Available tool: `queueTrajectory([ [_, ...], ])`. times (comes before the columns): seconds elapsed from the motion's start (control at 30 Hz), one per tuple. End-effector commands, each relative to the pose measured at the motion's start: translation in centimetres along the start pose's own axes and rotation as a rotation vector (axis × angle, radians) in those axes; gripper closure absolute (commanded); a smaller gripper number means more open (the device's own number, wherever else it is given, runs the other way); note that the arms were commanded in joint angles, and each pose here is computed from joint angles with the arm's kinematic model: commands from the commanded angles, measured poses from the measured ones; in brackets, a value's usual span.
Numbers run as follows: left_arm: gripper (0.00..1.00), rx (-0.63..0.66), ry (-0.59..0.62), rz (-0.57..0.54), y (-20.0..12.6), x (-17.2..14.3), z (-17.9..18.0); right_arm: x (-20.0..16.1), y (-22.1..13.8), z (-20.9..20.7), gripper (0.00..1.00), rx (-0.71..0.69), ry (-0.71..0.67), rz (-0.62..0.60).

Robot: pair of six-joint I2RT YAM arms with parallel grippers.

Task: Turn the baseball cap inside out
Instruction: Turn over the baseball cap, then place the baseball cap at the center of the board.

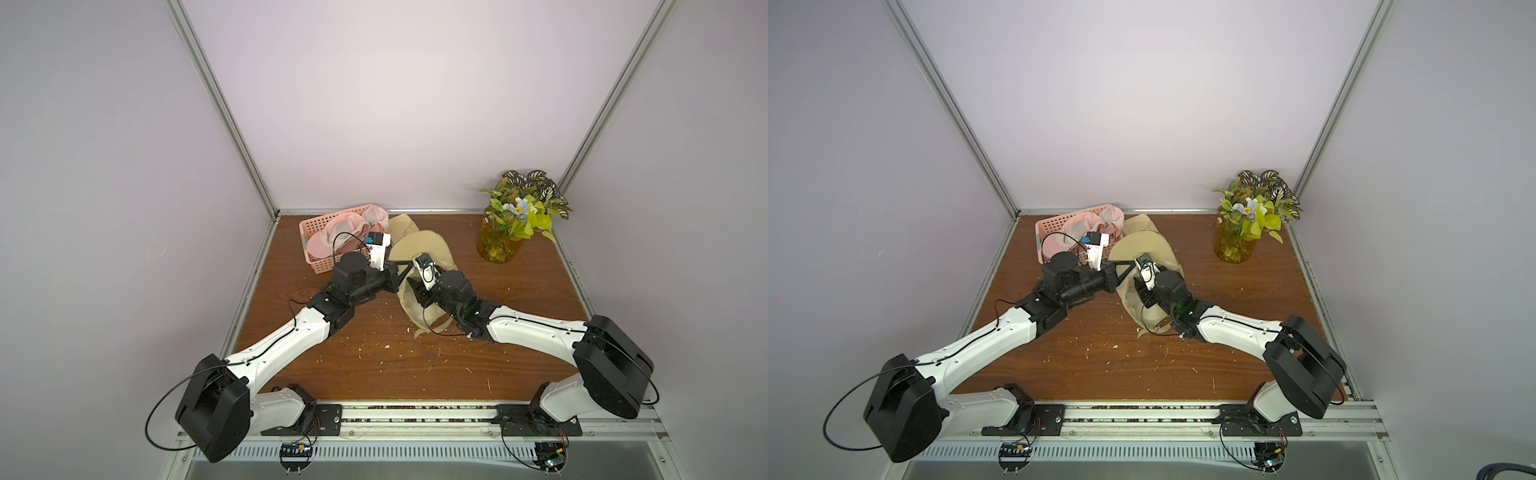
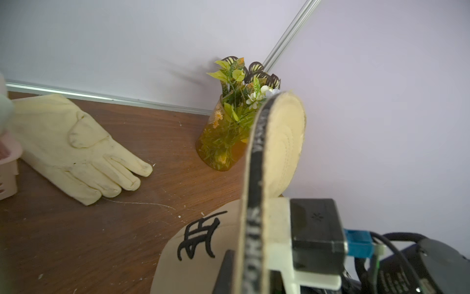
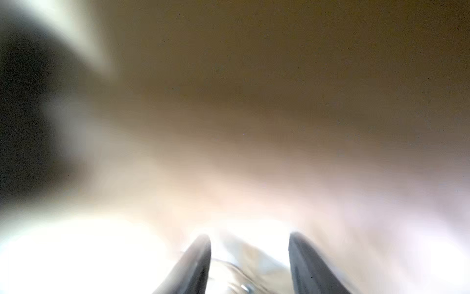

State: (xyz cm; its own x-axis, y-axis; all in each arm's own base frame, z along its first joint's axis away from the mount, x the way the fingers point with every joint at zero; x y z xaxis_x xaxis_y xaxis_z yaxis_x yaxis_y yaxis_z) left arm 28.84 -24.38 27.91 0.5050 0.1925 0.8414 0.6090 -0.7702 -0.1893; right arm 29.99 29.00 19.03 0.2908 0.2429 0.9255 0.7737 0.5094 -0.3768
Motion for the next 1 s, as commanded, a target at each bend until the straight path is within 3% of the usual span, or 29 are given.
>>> queueTrajectory([
  [0.0,1.0,-0.005,0.073,-0.095,-1.2,3.0,-1.8,-2.8,-0.1,-1.5,0.43,-0.103,-0.024,0.149],
  [0.37,1.0,-0.013,0.062,-0.092,-0.8,2.8,-1.6,-4.9,0.6,-1.4,0.51,-0.113,-0.068,0.277],
  [0.5,1.0,-0.005,0.069,-0.097,-0.9,2.8,-1.6,-4.8,1.0,-1.0,0.43,-0.089,-0.066,0.288],
  [0.77,1.0,0.139,0.12,-0.145,-1.0,3.1,0.6,1.3,-2.5,0.1,0.31,0.059,0.033,0.041],
  [0.97,0.99,0.162,0.278,-0.261,-1.3,3.0,1.9,4.2,-6.0,-1.3,0.25,0.103,0.155,-0.075],
])
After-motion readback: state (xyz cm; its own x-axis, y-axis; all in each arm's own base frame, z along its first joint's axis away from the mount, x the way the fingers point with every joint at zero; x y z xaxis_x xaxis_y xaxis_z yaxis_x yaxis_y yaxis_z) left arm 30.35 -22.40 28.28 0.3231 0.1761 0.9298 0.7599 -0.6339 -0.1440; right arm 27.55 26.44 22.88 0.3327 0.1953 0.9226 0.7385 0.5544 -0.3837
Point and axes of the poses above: each gripper's point midway between its finger pads, its own y axis out along the fingers, its own z axis along the line the jaws close on, x = y × z, the point moved 4 cm from there along -y, back along the fingers, and after that the axes turned 4 degrees about y, right-handed, at the moved point
